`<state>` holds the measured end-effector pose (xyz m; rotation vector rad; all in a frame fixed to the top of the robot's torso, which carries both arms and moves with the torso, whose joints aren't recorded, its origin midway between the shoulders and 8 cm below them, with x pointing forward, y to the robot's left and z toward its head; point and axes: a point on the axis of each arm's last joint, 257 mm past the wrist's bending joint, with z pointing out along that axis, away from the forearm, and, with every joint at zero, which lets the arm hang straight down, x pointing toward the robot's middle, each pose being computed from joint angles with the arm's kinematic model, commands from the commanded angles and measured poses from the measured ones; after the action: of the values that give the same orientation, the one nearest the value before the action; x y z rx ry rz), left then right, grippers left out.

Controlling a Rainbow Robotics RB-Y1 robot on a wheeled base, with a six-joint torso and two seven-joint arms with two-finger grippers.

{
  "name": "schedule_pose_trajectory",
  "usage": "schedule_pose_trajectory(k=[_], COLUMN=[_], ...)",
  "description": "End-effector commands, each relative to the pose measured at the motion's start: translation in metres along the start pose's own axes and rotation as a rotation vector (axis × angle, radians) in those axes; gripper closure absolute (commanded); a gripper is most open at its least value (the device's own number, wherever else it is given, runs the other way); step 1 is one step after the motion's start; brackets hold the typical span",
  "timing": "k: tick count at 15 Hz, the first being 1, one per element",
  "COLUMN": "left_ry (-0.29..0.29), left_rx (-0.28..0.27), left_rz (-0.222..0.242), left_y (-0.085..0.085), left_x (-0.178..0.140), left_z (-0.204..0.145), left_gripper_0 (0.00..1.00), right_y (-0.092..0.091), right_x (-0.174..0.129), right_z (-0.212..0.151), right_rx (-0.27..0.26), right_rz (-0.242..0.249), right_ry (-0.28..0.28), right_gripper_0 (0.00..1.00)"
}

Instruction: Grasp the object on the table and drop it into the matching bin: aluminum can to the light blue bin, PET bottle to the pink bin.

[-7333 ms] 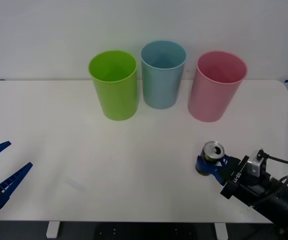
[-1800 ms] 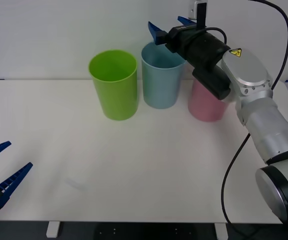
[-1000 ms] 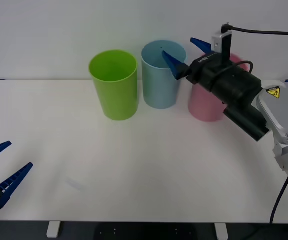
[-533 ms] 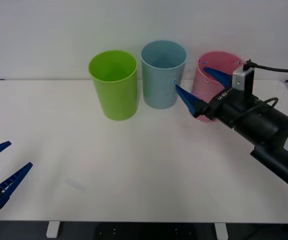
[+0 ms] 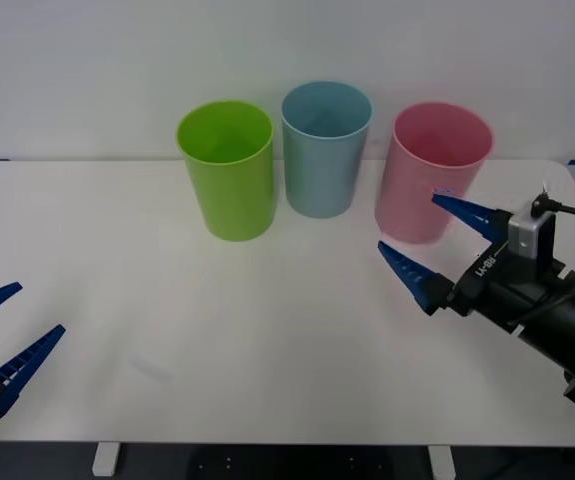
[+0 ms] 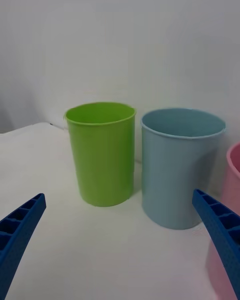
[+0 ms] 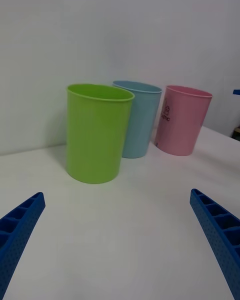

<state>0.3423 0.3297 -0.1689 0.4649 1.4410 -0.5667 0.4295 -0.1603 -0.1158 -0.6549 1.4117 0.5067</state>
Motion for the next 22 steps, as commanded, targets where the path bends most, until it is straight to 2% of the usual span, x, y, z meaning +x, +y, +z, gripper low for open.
schedule_pose_trajectory(k=[1,4,7,10,13,18,22], left_ry=[0.0,0.0,0.0,0.0,0.0,0.0,0.0], left_rx=[0.0,0.0,0.0,0.0,0.0,0.0,0.0], left_rz=[0.0,0.0,0.0,0.0,0.0,0.0,0.0], left_y=[0.0,0.0,0.0,0.0,0.0,0.0,0.0], left_x=[0.0,0.0,0.0,0.0,0.0,0.0,0.0], left_z=[0.0,0.0,0.0,0.0,0.0,0.0,0.0], left_gripper_0=[0.0,0.0,0.0,0.0,0.0,0.0,0.0], right_y=[0.0,-0.004,-0.007,-0.005,-0.008,-0.027,-0.039], right_x=[0.017,0.03,0.04,0.042,0.043,0.045,0.046], right_z=[-0.021,-0.041,-0.062,-0.086,-0.109,-0.133,-0.136], right_rx=[0.011,0.031,0.051,0.029,-0.002,-0.06,-0.052], right_rz=[-0.055,-0.096,-0.099,-0.08,-0.081,-0.074,-0.063], right_ry=[0.034,0.063,0.082,0.093,0.096,0.09,0.085], right_gripper_0=[0.0,0.0,0.0,0.0,0.0,0.0,0.0])
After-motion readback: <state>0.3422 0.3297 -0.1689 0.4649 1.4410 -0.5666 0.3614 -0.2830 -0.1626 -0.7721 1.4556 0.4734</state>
